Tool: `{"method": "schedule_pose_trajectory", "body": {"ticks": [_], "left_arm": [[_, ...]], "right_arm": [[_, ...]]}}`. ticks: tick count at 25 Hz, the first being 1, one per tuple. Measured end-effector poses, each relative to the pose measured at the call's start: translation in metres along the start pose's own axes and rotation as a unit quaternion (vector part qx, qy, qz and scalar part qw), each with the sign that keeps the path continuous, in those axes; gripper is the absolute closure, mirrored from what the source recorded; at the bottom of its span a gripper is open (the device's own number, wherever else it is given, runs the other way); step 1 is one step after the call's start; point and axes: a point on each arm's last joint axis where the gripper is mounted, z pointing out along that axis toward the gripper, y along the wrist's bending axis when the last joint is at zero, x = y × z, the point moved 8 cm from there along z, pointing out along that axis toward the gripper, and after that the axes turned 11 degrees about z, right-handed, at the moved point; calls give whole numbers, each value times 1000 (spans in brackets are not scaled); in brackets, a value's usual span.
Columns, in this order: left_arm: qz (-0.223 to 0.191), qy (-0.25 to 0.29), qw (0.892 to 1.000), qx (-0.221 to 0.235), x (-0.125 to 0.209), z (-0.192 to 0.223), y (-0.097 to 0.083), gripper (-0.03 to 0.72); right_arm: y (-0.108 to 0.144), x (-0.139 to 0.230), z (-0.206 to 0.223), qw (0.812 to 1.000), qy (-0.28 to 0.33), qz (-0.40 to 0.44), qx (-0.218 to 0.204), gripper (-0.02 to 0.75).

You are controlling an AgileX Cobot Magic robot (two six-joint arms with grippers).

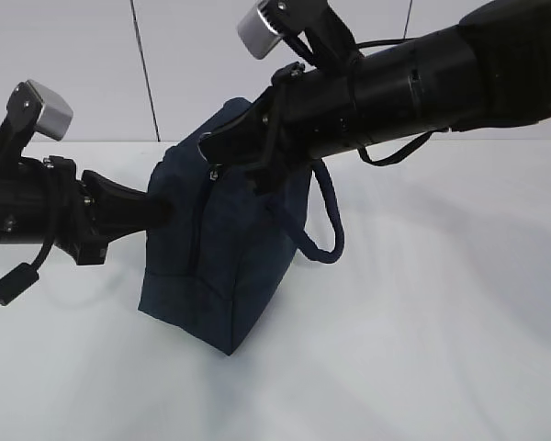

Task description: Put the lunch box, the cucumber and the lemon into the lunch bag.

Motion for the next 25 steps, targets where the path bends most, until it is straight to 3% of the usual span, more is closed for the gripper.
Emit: {"method": "schedule_pose_trajectory", "body": {"ticks": [17,25], "left_arm": [[-1,-1,1000,2,0,0,-1,692],[-19,-2,1000,2,-1,1,-1,692]], "right_arm": [[-6,-7,-4,999,0,-30,23,730],[-11,-12,-5,999,-8,-30,35,730]]}}
